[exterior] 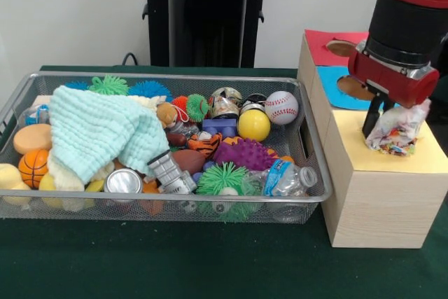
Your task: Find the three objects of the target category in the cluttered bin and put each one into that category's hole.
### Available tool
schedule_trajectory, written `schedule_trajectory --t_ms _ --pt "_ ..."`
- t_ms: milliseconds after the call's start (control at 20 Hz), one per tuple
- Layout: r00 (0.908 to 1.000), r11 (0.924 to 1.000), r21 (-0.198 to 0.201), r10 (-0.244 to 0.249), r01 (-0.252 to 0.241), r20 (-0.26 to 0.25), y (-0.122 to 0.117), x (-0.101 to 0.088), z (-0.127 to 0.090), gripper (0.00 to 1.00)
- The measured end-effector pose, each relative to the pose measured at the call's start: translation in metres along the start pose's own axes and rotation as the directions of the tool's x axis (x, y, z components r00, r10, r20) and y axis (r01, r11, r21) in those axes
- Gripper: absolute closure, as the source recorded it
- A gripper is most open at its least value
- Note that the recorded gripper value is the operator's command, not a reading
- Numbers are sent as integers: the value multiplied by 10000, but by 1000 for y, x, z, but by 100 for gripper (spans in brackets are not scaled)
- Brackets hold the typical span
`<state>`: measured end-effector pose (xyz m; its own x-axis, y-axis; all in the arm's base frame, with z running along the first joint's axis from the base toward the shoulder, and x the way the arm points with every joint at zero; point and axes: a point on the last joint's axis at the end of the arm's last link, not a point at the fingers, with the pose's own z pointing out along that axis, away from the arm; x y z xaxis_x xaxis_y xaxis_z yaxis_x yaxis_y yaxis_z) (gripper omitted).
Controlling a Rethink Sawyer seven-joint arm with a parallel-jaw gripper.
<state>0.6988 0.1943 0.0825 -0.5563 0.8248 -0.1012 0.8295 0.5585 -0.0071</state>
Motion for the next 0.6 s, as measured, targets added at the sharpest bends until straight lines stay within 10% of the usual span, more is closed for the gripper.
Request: schedule_trajectory --t_ms 600 --pt "9986 9985 271 -473 466 245 1 13 26 100"
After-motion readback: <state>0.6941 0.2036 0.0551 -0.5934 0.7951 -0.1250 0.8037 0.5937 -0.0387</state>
